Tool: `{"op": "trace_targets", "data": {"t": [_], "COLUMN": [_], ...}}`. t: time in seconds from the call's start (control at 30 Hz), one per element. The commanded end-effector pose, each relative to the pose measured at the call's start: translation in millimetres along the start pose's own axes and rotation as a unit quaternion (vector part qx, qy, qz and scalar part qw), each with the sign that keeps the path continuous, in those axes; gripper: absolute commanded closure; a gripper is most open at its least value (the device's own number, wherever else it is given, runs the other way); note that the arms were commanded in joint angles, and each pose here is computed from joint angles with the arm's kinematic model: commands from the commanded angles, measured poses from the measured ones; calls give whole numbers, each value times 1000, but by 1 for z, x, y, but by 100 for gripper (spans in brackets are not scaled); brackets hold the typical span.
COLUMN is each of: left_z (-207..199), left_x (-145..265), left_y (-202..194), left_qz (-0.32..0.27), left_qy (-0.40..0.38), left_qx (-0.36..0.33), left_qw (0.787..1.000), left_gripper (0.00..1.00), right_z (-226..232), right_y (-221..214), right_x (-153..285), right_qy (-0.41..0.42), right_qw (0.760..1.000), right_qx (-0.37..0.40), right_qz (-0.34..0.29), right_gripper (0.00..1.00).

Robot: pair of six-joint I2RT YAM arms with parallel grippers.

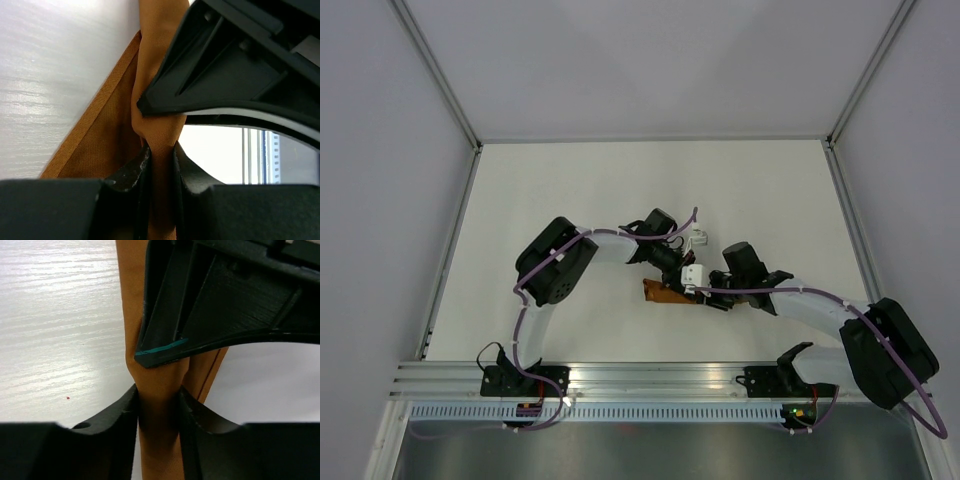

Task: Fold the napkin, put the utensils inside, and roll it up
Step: Roll the napkin at the center of the board.

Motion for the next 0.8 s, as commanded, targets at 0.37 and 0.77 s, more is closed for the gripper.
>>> {"op": "trace_targets", "data": {"t": [0.37, 0.77], "left_z": [18, 6], "left_x": [41, 112], "left_y": [24, 68], "left_qz": [-51, -245], "left_qy": [144, 305], "left_qx": [53, -38], "left_qw": [987, 920], "left_gripper": [52, 43], "right_z": [7, 1], "right_y": [-11, -20], "right_x": [-11, -14], "right_qy": [55, 144], "right_qw": [996, 978], "right_qx": [-51, -145], "right_qz": [41, 43], "right_gripper": [86, 89]}}
Point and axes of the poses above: each gripper's point midway between its finger pads, its own x axis back along the fingers, its own z axis along the line the jaws close on, y = z × x, the point moved 4 cm from there along x, back along the fingers, and after that the axes turned 7 degrees about x, right-handed, at the moved point
